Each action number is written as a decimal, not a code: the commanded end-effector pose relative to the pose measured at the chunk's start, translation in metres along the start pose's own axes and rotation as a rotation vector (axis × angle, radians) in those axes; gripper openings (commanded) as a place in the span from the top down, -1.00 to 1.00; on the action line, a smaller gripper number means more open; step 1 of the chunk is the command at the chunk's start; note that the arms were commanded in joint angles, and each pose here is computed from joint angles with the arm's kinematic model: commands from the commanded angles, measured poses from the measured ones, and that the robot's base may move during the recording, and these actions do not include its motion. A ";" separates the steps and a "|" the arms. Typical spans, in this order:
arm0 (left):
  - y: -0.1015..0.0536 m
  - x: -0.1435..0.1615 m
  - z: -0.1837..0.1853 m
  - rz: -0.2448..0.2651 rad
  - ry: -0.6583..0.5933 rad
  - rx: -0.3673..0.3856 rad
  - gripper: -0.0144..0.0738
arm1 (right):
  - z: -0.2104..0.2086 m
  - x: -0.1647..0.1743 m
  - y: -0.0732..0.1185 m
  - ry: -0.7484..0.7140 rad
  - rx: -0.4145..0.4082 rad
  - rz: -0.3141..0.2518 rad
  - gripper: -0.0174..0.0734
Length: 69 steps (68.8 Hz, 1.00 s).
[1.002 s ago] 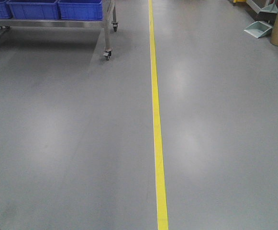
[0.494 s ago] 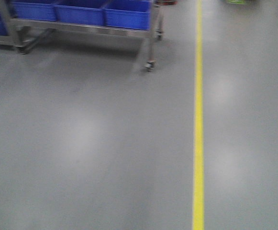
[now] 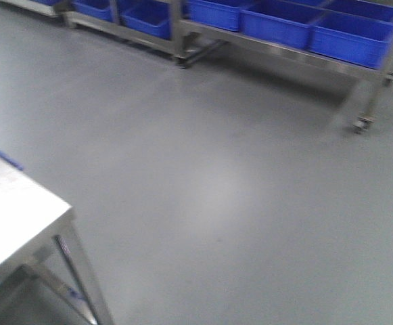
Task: Move and align brake pads A on conveyor
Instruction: 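Drive up to the steel table holding two brake pads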
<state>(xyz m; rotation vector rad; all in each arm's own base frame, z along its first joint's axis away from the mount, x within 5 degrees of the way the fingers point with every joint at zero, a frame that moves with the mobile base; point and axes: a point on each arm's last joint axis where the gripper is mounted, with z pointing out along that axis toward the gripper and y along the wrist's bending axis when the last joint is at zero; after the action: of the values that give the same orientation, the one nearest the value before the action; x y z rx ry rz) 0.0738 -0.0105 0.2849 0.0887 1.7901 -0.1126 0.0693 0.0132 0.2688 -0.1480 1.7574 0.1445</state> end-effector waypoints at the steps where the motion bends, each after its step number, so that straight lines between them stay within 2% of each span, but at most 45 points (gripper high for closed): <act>1: 0.000 -0.015 -0.001 -0.014 -0.094 -0.007 -0.10 | -0.002 -0.015 0.000 -0.089 0.004 -0.010 -0.20; 69: 0.000 -0.015 -0.001 -0.014 -0.094 -0.007 -0.10 | -0.002 -0.015 0.000 -0.089 0.004 -0.010 -0.20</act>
<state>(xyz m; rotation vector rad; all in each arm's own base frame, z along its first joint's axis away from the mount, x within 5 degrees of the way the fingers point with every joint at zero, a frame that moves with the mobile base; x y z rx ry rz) 0.0738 -0.0105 0.2849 0.0887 1.7901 -0.1126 0.0693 0.0132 0.2688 -0.1480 1.7574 0.1445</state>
